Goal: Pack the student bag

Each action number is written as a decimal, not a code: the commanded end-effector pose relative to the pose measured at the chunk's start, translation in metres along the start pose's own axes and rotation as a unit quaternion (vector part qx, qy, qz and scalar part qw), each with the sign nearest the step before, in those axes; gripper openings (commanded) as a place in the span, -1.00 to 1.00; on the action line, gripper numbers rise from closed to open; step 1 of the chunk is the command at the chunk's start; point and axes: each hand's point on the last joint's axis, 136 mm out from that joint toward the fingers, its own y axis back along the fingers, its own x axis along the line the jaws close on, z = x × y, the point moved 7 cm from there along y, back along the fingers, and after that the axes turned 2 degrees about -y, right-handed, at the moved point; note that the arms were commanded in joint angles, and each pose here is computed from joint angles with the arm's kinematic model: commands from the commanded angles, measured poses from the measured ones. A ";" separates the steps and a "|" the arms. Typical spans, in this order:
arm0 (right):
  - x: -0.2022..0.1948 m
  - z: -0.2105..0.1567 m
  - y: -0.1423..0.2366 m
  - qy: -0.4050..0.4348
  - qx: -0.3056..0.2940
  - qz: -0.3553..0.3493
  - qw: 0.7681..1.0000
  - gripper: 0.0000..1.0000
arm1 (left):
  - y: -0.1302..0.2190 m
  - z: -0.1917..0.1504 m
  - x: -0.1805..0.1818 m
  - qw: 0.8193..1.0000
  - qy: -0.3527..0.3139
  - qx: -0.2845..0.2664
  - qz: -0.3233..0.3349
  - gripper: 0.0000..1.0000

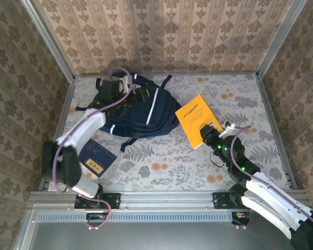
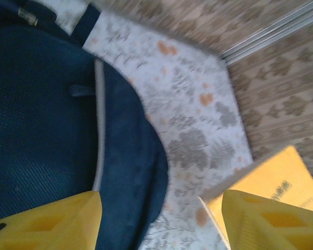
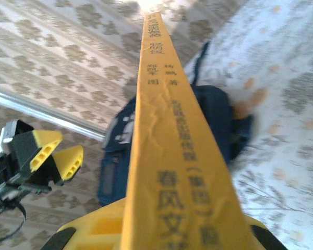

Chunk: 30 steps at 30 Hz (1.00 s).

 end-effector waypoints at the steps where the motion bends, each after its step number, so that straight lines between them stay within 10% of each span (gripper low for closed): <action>1: 0.006 0.006 0.006 -0.002 -0.006 0.035 0.999 -1.00 | -0.028 -0.005 0.016 0.997 -0.005 0.072 -0.014 0.21; 20: -0.045 0.007 0.005 -0.104 -0.008 0.037 0.994 -1.00 | -0.126 -0.029 0.033 0.980 0.014 0.177 -0.090 -0.05; 30: -0.045 0.006 0.003 -0.115 0.007 0.031 0.993 -1.00 | -0.132 -0.053 0.018 0.970 -0.080 0.228 0.026 -1.00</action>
